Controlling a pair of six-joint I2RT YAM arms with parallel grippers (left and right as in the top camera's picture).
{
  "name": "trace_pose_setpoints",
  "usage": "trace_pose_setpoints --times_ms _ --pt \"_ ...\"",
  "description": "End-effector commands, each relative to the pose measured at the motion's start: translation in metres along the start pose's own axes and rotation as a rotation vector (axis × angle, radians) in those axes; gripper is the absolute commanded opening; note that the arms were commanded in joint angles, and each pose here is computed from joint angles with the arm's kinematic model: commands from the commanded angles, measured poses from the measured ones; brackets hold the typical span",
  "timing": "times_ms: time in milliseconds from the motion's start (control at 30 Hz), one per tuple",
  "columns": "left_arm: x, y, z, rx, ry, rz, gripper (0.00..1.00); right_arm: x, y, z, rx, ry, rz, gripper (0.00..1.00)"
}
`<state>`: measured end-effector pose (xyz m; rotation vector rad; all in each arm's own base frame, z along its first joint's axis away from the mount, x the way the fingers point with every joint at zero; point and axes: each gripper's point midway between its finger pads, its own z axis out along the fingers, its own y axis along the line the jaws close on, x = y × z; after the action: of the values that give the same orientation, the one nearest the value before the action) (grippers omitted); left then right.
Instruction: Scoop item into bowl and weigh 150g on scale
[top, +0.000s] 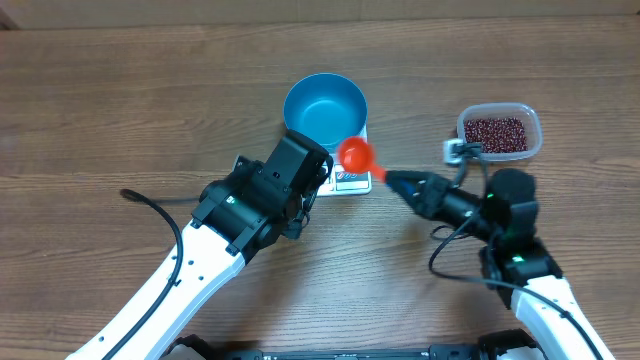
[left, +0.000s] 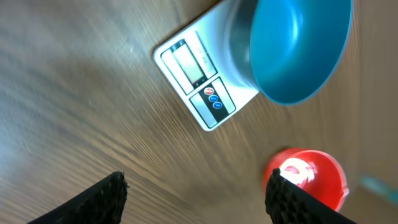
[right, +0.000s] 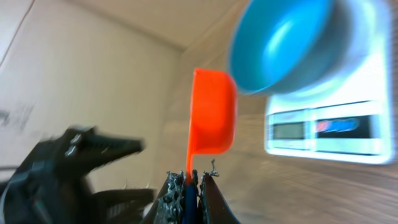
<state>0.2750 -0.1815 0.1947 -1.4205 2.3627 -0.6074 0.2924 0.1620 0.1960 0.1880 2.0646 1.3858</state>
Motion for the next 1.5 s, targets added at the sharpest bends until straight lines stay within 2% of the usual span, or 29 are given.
trace_pose_setpoints --times_ms 0,33,67,100,300,500,567,667,767,1067,1233,1467 --pt "-0.006 -0.006 0.001 0.012 -0.047 0.379 0.43 -0.025 -0.011 -0.022 0.019 -0.056 -0.062 0.04" --pt "-0.006 -0.007 0.002 0.015 -0.047 0.411 0.25 -0.031 -0.015 -0.028 0.03 -0.072 -0.072 0.04" --pt "-0.006 -0.007 0.003 0.012 -0.049 0.422 0.13 -0.037 -0.019 -0.035 0.044 -0.091 -0.081 0.04" --pt "-0.006 -0.007 0.004 0.009 -0.048 0.422 0.04 -0.044 -0.024 -0.042 0.063 -0.112 -0.085 0.04" --pt "0.016 -0.023 0.018 0.065 0.024 0.424 0.04 -0.073 -0.037 -0.073 0.164 -0.191 -0.134 0.04" --pt "0.061 -0.057 0.066 0.162 0.039 0.612 0.04 -0.081 -0.044 -0.078 0.211 -0.23 -0.135 0.04" --pt "0.064 -0.062 0.083 0.17 0.012 0.706 0.04 -0.081 -0.044 -0.078 0.21 -0.23 -0.135 0.04" --pt "0.049 -0.057 0.101 0.104 -0.072 0.908 0.04 -0.08 -0.044 -0.078 0.211 -0.227 -0.132 0.04" --pt "0.045 -0.047 0.118 0.045 -0.072 1.071 0.04 -0.082 -0.046 -0.079 0.225 -0.236 -0.129 0.04" --pt "0.047 -0.015 0.17 -0.085 -0.032 0.958 0.04 -0.083 -0.049 -0.08 0.242 -0.245 -0.125 0.04" --pt "0.047 -0.008 0.178 -0.109 -0.028 0.949 0.04 -0.084 -0.051 -0.08 0.25 -0.25 -0.125 0.04" --pt "0.034 -0.017 0.182 -0.109 -0.123 0.947 0.04 -0.085 -0.052 -0.081 0.257 -0.255 -0.125 0.04"
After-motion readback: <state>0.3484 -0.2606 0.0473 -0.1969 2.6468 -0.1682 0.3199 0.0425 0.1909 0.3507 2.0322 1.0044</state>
